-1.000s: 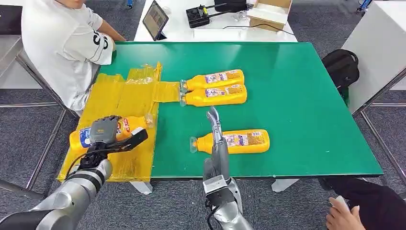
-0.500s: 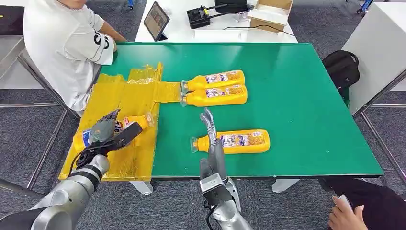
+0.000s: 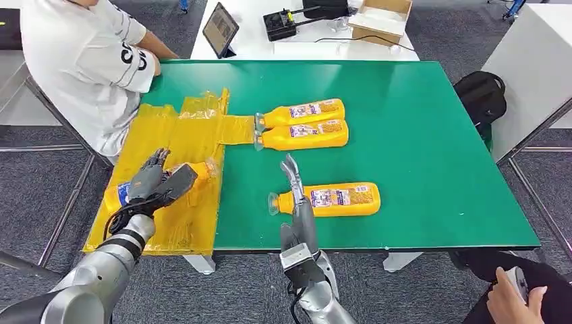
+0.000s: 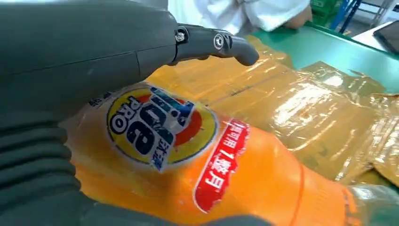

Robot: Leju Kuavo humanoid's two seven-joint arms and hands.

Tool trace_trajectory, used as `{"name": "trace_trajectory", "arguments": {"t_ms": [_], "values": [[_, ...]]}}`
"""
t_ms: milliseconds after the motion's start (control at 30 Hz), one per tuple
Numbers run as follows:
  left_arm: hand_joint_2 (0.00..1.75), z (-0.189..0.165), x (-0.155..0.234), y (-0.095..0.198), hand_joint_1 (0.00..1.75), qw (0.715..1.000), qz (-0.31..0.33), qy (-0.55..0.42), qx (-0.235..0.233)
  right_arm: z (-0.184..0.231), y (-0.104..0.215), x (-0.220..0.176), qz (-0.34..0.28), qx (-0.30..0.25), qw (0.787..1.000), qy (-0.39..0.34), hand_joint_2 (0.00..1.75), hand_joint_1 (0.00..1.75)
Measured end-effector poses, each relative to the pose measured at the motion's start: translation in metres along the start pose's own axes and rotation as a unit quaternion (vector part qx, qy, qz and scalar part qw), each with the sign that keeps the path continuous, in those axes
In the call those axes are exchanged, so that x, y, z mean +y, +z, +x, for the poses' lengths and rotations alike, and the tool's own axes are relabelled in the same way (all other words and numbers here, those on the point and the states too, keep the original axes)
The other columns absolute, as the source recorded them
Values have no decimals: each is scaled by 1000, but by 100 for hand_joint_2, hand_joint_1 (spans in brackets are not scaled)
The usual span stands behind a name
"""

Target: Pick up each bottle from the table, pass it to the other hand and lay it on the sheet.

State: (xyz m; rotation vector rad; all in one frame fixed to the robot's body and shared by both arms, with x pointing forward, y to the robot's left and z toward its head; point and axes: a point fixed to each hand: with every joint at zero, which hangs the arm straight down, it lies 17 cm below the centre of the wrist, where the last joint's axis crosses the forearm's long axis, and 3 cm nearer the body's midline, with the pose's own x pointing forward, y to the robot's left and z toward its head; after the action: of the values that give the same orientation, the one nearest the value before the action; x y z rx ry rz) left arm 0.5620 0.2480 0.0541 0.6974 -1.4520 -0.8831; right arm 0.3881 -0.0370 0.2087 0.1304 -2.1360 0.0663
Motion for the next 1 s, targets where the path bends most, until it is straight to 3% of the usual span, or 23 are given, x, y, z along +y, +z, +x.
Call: {"name": "trace_trajectory", "arguments": {"t_ms": [200, 333, 500, 1000], "values": [[0, 6, -1, -1, 0, 1000, 0, 19, -6, -1, 0, 0, 0, 2, 1000, 1, 0, 0], [0, 25, -2, -2, 0, 994, -8, 103, -37, -3, 1, 0, 2, 4, 1000, 0, 0, 0], [0, 55, 38, -5, 0, 969, 100, 208, -83, -6, 3, 3, 12, 3, 1000, 13, 0, 0], [0, 64, 46, -7, 0, 959, 130, 240, -80, -15, 6, -1, 9, 15, 1000, 18, 0, 0]]}}
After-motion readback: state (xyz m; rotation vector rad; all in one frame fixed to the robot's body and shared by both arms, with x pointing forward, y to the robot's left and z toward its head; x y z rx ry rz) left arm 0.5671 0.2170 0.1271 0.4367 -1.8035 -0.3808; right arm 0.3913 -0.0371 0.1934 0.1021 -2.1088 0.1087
